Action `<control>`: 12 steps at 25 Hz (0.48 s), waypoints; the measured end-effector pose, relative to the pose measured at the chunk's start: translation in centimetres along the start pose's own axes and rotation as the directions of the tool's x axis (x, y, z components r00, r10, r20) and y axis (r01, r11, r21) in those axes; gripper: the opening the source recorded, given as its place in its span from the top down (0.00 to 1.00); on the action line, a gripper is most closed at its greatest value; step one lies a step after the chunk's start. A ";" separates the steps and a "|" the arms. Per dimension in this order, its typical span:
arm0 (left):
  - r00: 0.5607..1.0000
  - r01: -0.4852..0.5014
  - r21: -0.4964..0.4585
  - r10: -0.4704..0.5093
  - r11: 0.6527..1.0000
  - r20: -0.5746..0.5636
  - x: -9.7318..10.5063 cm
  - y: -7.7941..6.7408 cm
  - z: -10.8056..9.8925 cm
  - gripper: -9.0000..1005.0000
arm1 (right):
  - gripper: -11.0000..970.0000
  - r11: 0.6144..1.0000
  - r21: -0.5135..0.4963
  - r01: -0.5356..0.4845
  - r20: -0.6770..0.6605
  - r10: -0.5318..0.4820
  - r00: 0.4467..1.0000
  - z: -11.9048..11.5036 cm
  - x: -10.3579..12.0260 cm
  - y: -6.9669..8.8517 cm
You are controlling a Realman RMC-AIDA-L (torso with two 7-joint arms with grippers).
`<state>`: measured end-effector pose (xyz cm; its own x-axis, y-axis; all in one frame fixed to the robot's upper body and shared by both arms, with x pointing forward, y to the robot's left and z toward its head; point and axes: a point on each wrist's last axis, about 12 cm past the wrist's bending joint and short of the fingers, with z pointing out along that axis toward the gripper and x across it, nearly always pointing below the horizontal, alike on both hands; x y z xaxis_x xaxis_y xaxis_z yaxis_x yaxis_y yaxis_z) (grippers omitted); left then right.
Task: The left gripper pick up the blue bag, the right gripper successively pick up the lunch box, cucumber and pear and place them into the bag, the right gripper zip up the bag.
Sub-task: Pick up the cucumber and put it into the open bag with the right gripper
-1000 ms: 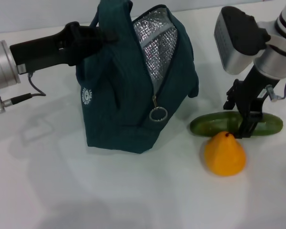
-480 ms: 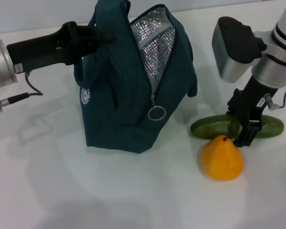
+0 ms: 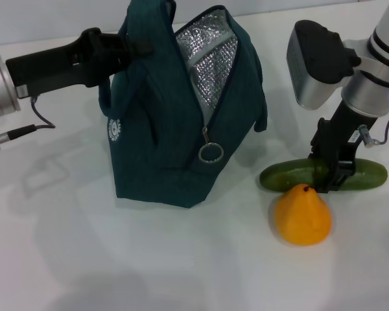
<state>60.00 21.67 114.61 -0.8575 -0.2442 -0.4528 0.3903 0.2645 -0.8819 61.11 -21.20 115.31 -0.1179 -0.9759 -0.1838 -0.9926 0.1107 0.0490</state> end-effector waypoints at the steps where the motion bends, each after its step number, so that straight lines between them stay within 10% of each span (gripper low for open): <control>1: 1.000 0.000 0.000 0.000 1.000 0.000 0.0 0.0 0.0 0.94 | 0.31 1.000 0.001 0.000 0.000 0.000 1.000 0.0 0.0 0.0; 12: 1.000 0.002 -0.001 -0.002 1.000 0.001 0.0 0.1 -0.1 0.94 | 0.42 1.000 0.011 -0.012 -0.020 0.012 1.000 -0.1 0.3 -0.1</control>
<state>59.98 21.75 114.56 -0.8582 -0.2455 -0.4509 0.3879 0.2652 -0.8827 61.20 -21.56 115.33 -0.1293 -0.9780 -0.1634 -0.9914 0.1243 0.0408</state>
